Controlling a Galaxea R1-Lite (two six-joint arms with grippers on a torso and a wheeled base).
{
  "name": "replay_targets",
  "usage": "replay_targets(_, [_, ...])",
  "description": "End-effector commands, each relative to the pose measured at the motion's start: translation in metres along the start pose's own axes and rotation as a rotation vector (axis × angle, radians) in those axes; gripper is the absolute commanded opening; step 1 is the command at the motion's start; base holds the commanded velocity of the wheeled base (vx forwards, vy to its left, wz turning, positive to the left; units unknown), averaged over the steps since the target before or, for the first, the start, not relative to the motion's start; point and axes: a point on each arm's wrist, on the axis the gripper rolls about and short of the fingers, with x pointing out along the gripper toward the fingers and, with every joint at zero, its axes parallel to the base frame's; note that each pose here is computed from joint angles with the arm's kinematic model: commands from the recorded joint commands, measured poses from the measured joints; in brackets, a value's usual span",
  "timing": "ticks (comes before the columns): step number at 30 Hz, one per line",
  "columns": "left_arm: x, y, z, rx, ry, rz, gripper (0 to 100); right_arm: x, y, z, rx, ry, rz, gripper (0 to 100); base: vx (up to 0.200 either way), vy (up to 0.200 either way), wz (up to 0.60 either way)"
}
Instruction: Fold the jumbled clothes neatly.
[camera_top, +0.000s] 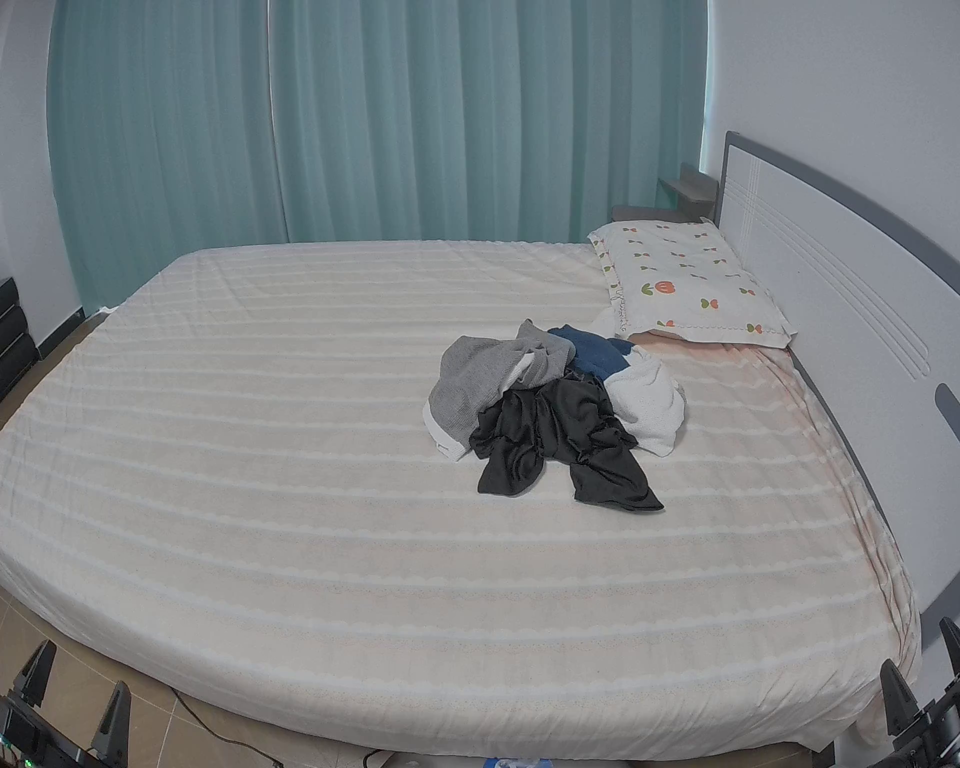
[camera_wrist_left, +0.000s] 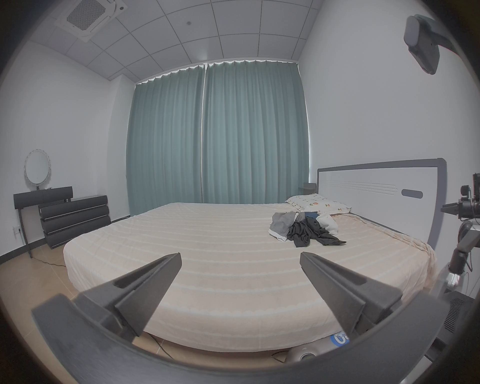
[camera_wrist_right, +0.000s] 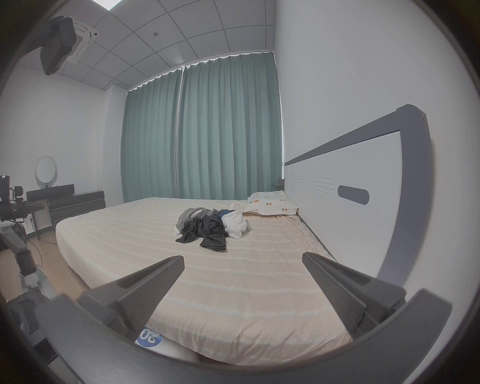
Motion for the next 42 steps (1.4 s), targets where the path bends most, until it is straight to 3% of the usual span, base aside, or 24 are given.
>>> replay_targets(1, [0.001,0.0,-0.004,0.0,0.012,0.0,100,0.003,0.0,-0.001,0.004,0.04,-0.012,100,0.0,0.0,0.0])
replay_targets(9, [0.001,0.0,-0.004,0.0,0.012,0.0,100,0.004,0.0,0.0,-0.016,0.048,-0.017,100,0.0,0.0,0.0])
replay_targets(10, [0.001,0.0,-0.004,0.0,0.012,0.0,100,0.002,0.001,0.005,-0.015,0.017,0.01,100,0.0,0.0,0.0])
replay_targets(12, [0.001,0.0,-0.004,0.0,0.012,0.0,100,-0.007,0.002,0.052,0.007,-0.103,0.074,100,0.0,0.0,0.0])
replay_targets(13, [0.001,0.0,-0.004,0.0,0.012,0.0,100,-0.005,0.002,0.075,0.036,-0.1,0.108,100,0.0,0.0,0.0])
replay_targets(21, [0.001,0.0,-0.004,0.0,0.012,0.0,100,0.081,0.0,0.103,0.088,0.258,0.16,100,0.0,0.0,0.0])
replay_targets(24, [0.001,0.0,-0.004,0.0,0.012,0.0,100,0.113,0.001,0.107,0.13,0.293,0.167,100,0.0,0.0,0.0])
replay_targets(27, [0.001,0.0,-0.004,0.0,0.012,0.0,100,0.174,0.014,0.099,0.124,0.392,0.212,100,0.0,0.0,0.0])
replay_targets(30, [0.001,0.0,-0.004,0.0,0.012,0.0,100,0.216,0.021,0.09,0.133,0.468,0.18,100,0.0,0.0,0.0])
replay_targets(36, [0.001,0.0,-0.004,0.0,0.012,0.0,100,0.295,0.046,0.079,0.289,0.557,0.165,100,0.0,0.0,0.0])
replay_targets(42, [0.001,0.0,-0.004,0.0,0.012,0.0,100,0.359,0.069,0.048,0.33,0.616,0.1,100,0.0,0.0,0.0])
